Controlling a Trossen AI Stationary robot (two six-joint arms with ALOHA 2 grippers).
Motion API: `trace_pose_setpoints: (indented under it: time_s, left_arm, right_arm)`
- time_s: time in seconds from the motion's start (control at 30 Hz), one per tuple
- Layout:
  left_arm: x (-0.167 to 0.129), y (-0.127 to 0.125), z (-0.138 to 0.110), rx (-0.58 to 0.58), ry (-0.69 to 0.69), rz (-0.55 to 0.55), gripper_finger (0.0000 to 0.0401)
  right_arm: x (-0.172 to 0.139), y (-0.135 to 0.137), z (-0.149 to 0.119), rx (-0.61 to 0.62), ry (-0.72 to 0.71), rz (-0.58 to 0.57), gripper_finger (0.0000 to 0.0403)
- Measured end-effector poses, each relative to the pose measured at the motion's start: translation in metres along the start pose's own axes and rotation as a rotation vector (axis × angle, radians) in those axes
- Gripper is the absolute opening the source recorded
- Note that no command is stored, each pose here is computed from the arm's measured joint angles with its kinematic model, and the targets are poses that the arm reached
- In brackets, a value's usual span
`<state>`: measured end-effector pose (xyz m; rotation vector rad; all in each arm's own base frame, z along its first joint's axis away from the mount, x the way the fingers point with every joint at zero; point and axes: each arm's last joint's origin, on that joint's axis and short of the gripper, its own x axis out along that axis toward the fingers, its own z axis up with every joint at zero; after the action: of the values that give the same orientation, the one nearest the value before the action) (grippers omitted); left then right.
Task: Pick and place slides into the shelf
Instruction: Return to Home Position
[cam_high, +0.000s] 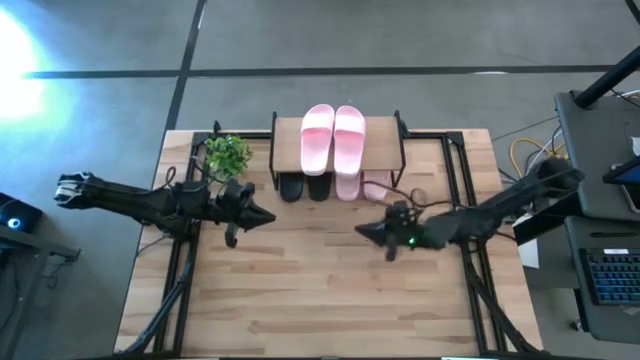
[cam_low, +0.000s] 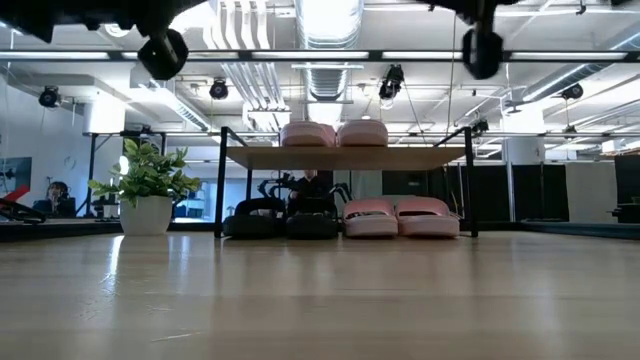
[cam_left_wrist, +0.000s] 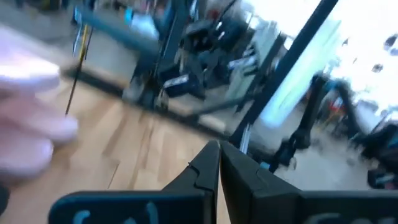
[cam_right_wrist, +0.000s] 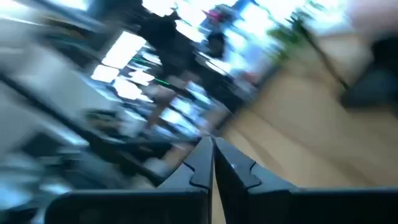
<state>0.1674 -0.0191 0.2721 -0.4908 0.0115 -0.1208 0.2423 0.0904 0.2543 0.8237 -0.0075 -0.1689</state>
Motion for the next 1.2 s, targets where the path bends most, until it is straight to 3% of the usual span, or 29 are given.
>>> trace_pose_setpoints:
  time_s: [0.13,0.2,0.33,0.47,0.7,0.77,0.93,1.07,1.2]
  left_arm:
    - [-0.014,0.003,0.010,0.001,-0.203,0.017,0.0000]
    - [-0.022,0.007,0.017,0.022,-0.267,0.084,0.0000]
    - [-0.033,0.017,0.018,0.040,-0.252,0.188,0.0000]
    - [-0.043,0.025,0.009,0.030,-0.100,0.303,0.0000]
    - [-0.064,0.015,0.017,0.050,-0.150,0.251,0.0000]
    - [-0.069,0.019,0.010,0.076,-0.109,0.278,0.0000]
    - [-0.077,0.028,-0.011,0.091,0.007,0.330,0.0000]
    - [-0.085,0.031,-0.020,0.151,-0.029,0.310,0.0000]
    - [-0.093,0.036,-0.031,0.136,-0.090,0.298,0.0000]
  right_arm:
    - [-0.021,-0.026,0.029,-0.077,-0.105,0.311,0.0008]
    - [-0.034,-0.045,0.037,-0.111,-0.093,0.341,0.0008]
    - [-0.056,-0.072,0.044,-0.136,-0.047,0.255,0.0009]
    - [-0.076,-0.079,0.047,-0.199,0.010,0.211,0.0008]
    - [-0.105,-0.071,0.064,-0.282,0.129,0.094,0.0009]
    - [-0.108,-0.075,0.061,-0.301,0.143,0.027,0.0008]
    - [-0.110,-0.089,0.054,-0.314,0.065,-0.062,0.0008]
    - [-0.109,-0.106,0.038,-0.264,0.017,-0.036,0.0008]
    - [-0.110,-0.116,0.032,-0.246,-0.079,0.000,0.0009]
